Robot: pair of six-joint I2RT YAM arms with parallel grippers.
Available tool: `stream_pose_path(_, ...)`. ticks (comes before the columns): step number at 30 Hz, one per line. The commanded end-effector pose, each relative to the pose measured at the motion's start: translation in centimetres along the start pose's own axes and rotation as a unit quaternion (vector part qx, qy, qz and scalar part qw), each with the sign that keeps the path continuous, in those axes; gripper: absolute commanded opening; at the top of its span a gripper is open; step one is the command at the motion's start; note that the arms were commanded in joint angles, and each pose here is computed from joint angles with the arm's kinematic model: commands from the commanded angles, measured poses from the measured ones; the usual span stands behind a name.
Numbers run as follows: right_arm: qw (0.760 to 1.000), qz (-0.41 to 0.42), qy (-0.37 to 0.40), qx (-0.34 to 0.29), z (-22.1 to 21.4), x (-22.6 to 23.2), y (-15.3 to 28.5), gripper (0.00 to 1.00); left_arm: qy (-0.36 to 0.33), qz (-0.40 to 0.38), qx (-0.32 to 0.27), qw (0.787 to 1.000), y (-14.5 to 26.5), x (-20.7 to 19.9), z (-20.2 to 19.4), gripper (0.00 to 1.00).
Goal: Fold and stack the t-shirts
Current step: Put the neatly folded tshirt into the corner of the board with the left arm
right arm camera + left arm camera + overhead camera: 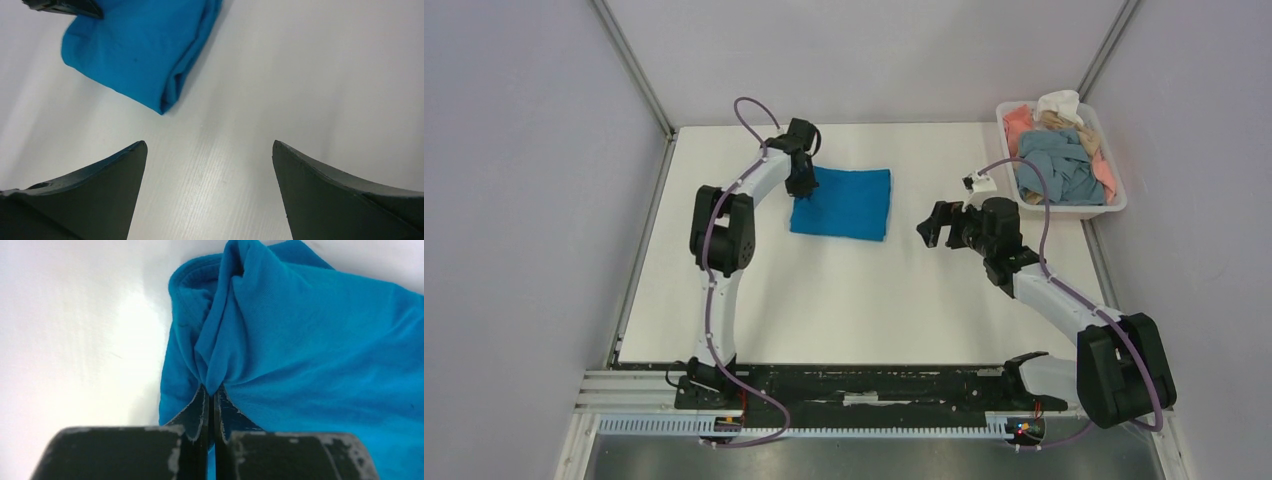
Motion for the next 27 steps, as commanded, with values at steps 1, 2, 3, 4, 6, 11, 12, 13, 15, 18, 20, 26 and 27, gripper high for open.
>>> stream_pose_path(1, 0.998, -0.060, 0.022, -0.009, 0.3, -1.5, 0.5, 0.98, -0.074, 0.150, -0.083, 0.982, 1.1, 5.0, 5.5, 0.02)
stream_pose_path(2, 0.997, -0.068, 0.024, -0.008, 0.3, -1.7, 0.6, 0.98, -0.076, 0.163, -0.093, 0.979, 1.4, 5.6, 6.6, 0.02)
stream_pose_path(3, 0.997, -0.076, 0.025, -0.010, 0.3, -1.9, 0.7, 0.98, -0.081, 0.173, -0.096, 0.977, 1.4, 6.5, 7.6, 0.02)
stream_pose_path(4, 0.996, -0.084, 0.025, -0.011, 0.3, -2.1, 0.7, 0.98, -0.082, 0.180, -0.100, 0.975, 1.3, 7.3, 8.4, 0.02)
stream_pose_path(6, 0.995, -0.100, 0.026, -0.015, 0.4, -2.5, 0.9, 0.98, -0.080, 0.185, -0.104, 0.974, 1.0, 9.0, 10.0, 0.02)
stream_pose_path(11, 0.990, -0.138, 0.029, -0.012, 0.1, -3.6, 0.9, 0.98, -0.059, 0.192, -0.129, 0.971, 0.1, 13.5, 14.1, 0.02)
stream_pose_path(12, 0.990, -0.140, 0.030, -0.011, 0.1, -3.7, 0.9, 0.98, -0.066, 0.193, -0.134, 0.970, -0.2, 14.2, 14.9, 0.02)
stream_pose_path(13, 0.989, -0.143, 0.030, -0.011, 0.0, -3.8, 0.8, 0.98, -0.074, 0.196, -0.139, 0.968, -0.6, 15.1, 15.7, 0.02)
stream_pose_path(15, 0.989, -0.146, 0.031, -0.013, 0.0, -3.9, 0.5, 0.98, -0.079, 0.209, -0.160, 0.961, -0.8, 16.2, 17.4, 0.02)
stream_pose_path(18, 0.986, -0.165, 0.033, -0.007, 0.0, -4.5, 0.1, 0.98, -0.047, 0.214, -0.181, 0.959, -1.1, 19.9, 19.8, 0.02)
stream_pose_path(20, 0.985, -0.171, 0.030, 0.000, -0.3, -4.7, 0.0, 0.98, -0.025, 0.195, -0.196, 0.961, -0.9, 21.3, 21.3, 0.02)
stream_pose_path(26, 0.988, -0.155, 0.024, 0.012, -0.9, -4.5, -0.9, 0.98, -0.012, 0.167, -0.259, 0.951, -1.2, 23.4, 24.3, 0.02)
stream_pose_path(27, 0.988, -0.153, 0.023, 0.015, -1.0, -4.5, -1.0, 0.98, -0.024, 0.169, -0.269, 0.948, -1.4, 23.4, 24.8, 0.02)
Point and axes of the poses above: each gripper's point midway between its finger pads, its own y axis back along the fingers, its own x axis along the line the jaws close on, z = x × y, the point moved 5 cm from there along y, back along the fingers, and after that the axes turned 8 degrees about y, right-handed, at the moved point
